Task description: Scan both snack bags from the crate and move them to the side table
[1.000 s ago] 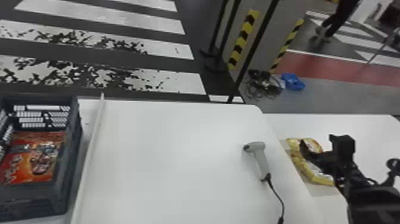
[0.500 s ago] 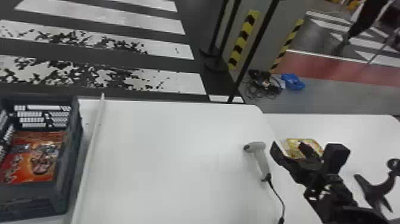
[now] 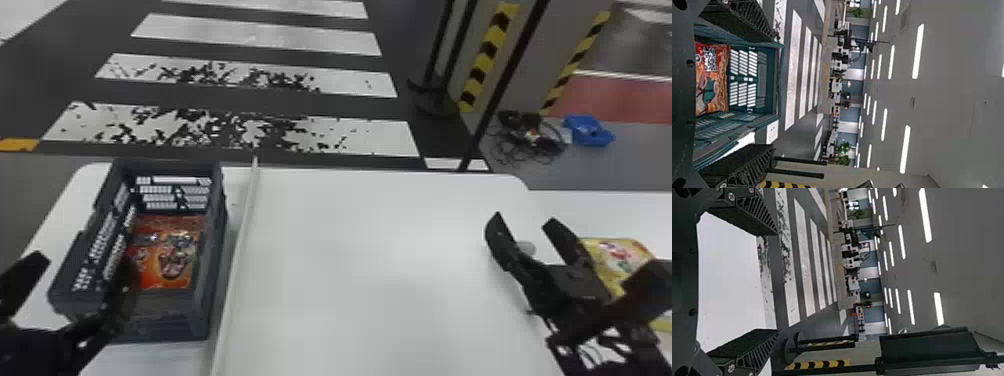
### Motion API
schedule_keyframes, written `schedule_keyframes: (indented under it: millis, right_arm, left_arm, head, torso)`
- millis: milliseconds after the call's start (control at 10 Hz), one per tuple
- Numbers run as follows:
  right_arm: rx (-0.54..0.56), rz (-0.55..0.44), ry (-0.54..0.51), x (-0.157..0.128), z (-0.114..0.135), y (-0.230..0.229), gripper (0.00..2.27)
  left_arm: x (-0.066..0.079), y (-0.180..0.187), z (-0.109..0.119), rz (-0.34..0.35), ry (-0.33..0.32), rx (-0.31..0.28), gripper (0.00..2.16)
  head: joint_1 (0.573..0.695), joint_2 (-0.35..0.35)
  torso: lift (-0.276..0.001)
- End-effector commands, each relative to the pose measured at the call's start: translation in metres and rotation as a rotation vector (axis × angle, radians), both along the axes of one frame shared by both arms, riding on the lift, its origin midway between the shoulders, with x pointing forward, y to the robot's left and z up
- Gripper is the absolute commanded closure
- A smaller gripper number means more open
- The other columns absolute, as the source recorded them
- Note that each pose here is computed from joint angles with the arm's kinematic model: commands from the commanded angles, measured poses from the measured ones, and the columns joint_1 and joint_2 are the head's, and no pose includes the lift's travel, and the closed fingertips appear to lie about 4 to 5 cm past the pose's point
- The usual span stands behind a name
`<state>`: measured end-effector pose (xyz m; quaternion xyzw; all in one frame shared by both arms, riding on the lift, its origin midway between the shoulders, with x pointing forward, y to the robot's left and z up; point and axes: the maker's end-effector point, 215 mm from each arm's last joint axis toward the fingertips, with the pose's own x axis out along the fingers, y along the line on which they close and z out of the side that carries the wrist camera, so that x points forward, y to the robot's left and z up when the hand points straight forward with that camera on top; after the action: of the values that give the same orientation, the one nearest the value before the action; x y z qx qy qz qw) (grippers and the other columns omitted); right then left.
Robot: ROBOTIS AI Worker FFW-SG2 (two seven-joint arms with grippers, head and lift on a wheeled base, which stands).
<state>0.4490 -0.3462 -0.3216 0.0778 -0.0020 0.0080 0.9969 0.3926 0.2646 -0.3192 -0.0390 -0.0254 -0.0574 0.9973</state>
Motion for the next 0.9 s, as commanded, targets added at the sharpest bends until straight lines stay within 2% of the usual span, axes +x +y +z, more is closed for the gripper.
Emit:
schedule_keyframes:
  millis: [0, 100, 300, 400, 500, 600, 700, 800]
  right_arm:
    - [0.043, -0.004, -0.082, -0.02, 0.011, 0.023, 0.12]
    - [0.035, 0.003, -0.11, -0.031, 0.012, 0.04, 0.12]
    - [-0.001, 0.009, -0.107, -0.046, -0.004, 0.062, 0.12]
    - [-0.013, 0.02, -0.094, -0.047, -0.013, 0.069, 0.12]
    - [-0.022, 0.025, -0.089, -0.047, -0.014, 0.069, 0.12]
    - [-0.033, 0.034, -0.091, -0.045, -0.011, 0.07, 0.12]
    - [-0.042, 0.041, -0.092, -0.045, -0.01, 0.068, 0.12]
    - [-0.041, 0.059, -0.095, -0.045, -0.009, 0.074, 0.12]
  left_arm:
    - [0.0, -0.007, 0.001, -0.008, 0.002, -0.009, 0.03]
    - [0.001, -0.011, 0.003, -0.013, 0.004, -0.013, 0.03]
    - [0.005, -0.02, 0.01, -0.029, 0.013, -0.012, 0.03]
    - [0.006, -0.03, 0.013, -0.048, 0.032, 0.015, 0.03]
    - [0.007, -0.037, 0.014, -0.058, 0.081, 0.064, 0.03]
    - [0.012, -0.031, 0.01, -0.057, 0.17, 0.11, 0.04]
    - [0.016, -0.02, -0.018, -0.048, 0.352, 0.164, 0.04]
    - [0.022, -0.008, -0.006, -0.026, 0.367, 0.168, 0.07]
  head:
    - [0.695, -0.112]
    - [0.695, -0.1]
    - [0.695, -0.079]
    - [0.695, -0.069]
    - [0.695, -0.061]
    - [0.695, -0.063]
    - [0.695, -0.065]
    - [0.695, -0.062]
  torso:
    - [-0.095]
    - [-0.095]
    - [-0.095]
    - [-0.095]
    - [-0.095]
    - [-0.095]
    - [-0.095]
    - [-0.095]
